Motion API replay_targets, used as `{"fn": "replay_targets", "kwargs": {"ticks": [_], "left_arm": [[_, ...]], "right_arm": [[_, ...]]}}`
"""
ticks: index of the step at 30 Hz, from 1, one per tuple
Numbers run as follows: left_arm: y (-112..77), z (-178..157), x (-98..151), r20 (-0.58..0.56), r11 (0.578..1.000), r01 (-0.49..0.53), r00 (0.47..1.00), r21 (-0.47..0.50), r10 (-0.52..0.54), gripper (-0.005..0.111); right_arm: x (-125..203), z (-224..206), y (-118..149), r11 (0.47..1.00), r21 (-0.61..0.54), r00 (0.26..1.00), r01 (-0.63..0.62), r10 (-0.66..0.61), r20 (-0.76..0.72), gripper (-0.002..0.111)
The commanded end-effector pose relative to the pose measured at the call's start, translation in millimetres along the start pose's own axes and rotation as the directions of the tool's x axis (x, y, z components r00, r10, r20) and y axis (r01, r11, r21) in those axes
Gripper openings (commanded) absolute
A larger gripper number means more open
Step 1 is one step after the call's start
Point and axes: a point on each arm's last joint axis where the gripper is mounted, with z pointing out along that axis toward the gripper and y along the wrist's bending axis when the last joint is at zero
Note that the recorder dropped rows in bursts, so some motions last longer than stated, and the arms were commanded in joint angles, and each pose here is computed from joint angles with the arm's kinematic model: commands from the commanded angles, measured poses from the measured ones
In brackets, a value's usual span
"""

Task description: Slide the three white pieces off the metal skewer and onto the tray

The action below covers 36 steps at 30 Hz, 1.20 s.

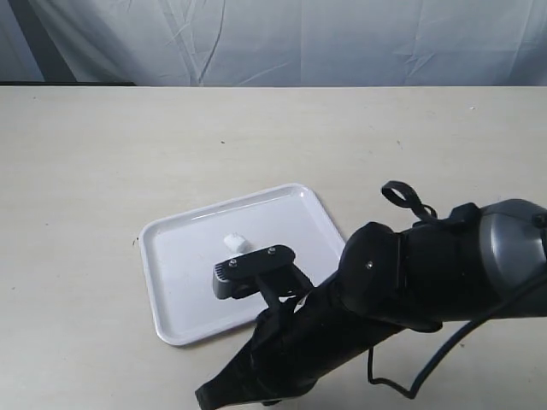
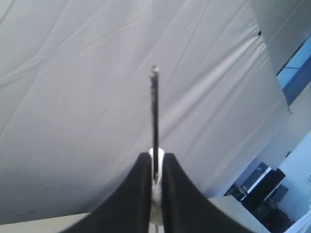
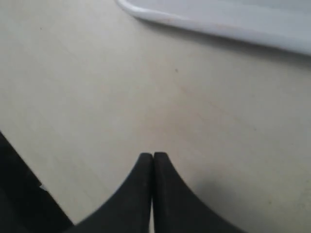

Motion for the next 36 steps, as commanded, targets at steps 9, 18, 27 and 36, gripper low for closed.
{"fn": "replay_targets", "kwargs": {"ticks": [9,18,27,36], "left_arm": [[22.8,-8,33,-0.353,0.966,-0.205,0.925,-0.158,0.139,0.000],[39.0,-22,71,-0.450,0.984,-0.086,0.893,-0.154,0.008,0.000],[59.2,-47,126,-0.539,0.974,0.049,0.826,-0.222,-0.165,0.000],[51.5,-51,135,-0.585,0.977,0.134,0.784,-0.167,-0.208,0.000]], "right_arm": [[-6,-17,6,1.000,-0.016,0.997,0.020,-0.019,0.069,-0.001],[-17,-52,16,0.994,0.007,0.965,0.107,-0.106,0.240,-0.001],[-21,-98,31,0.988,-0.014,0.901,0.155,-0.136,0.412,0.024],[-21,-119,36,0.989,-0.030,0.863,0.143,-0.110,0.494,0.055]]}}
